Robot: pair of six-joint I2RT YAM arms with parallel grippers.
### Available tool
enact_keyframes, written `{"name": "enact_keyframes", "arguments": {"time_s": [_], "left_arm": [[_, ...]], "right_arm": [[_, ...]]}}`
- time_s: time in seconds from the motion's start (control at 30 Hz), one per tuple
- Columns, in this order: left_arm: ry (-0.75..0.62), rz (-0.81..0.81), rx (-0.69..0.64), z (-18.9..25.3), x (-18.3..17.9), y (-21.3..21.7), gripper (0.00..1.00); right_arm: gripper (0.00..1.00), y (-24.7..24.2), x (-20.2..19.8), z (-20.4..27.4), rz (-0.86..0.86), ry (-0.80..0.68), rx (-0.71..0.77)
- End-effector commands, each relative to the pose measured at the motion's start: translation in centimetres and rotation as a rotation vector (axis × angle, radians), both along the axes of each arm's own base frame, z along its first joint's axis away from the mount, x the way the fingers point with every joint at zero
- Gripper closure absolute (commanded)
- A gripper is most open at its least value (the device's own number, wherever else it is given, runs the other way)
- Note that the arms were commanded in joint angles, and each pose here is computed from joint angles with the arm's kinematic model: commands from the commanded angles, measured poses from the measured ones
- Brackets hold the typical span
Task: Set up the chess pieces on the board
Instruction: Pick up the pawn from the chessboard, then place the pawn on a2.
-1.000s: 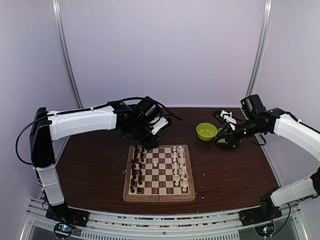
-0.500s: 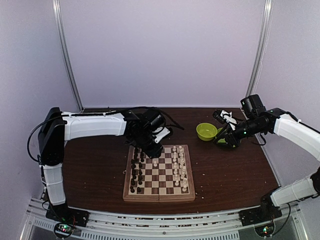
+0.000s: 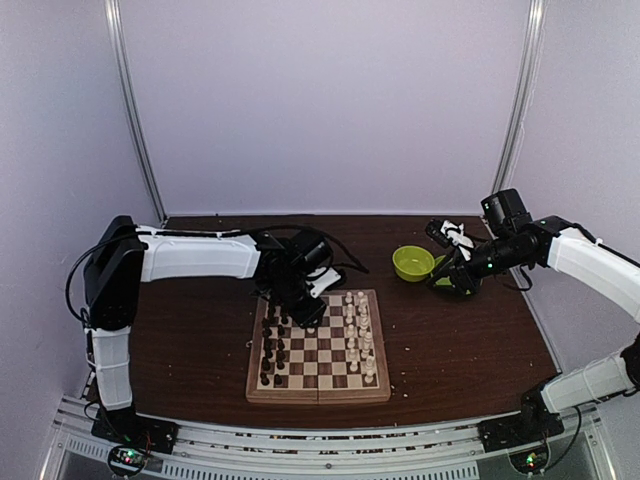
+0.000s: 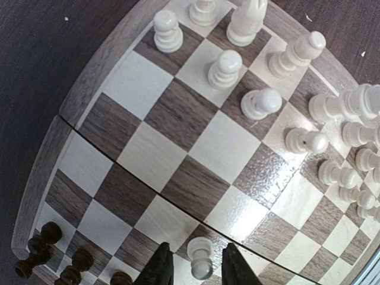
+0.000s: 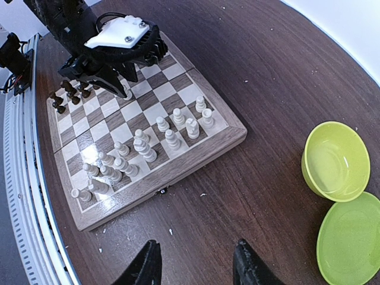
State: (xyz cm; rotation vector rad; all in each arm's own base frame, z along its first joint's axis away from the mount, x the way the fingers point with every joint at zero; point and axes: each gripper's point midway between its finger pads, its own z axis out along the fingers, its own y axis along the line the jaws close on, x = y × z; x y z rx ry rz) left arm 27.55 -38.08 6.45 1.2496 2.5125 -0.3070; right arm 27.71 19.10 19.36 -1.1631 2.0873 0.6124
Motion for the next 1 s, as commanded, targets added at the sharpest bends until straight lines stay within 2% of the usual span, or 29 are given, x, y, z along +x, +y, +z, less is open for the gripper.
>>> {"name": "enact_keyframes", "arguments": {"time_s": [0.0,0.3,0.53,0.63,0.8,0.97], "left_arm": [[0.021,-0.020,0.001,-0.5,-0.8,0.0,0.73],[0.041,-0.028,0.000,-0.7,-1.4,0.1,0.91],[0.032,-0.058,-0.042,1.0,-2.2,-1.0,0.96],[0.013,-0.103,-0.112,2.8,-3.2,-2.5,0.97],[0.021,-0.208,-0.310,6.3,-5.8,-5.7,0.97],[0.025,-0.322,-0.357,7.3,-8.6,-7.8,0.97]], "right_arm": [[0.59,-0.2,0.7,0.4,-0.013,-0.017,-0.009],[0.59,-0.2,0.6,0.4,-0.010,-0.014,-0.007],[0.59,-0.2,0.6,0.3,-0.011,-0.014,-0.008],[0.59,-0.2,0.6,0.4,-0.011,-0.015,-0.009],[0.59,-0.2,0.6,0.5,-0.010,-0.019,-0.008],[0.59,-0.2,0.6,0.6,-0.010,-0.024,-0.007]]}}
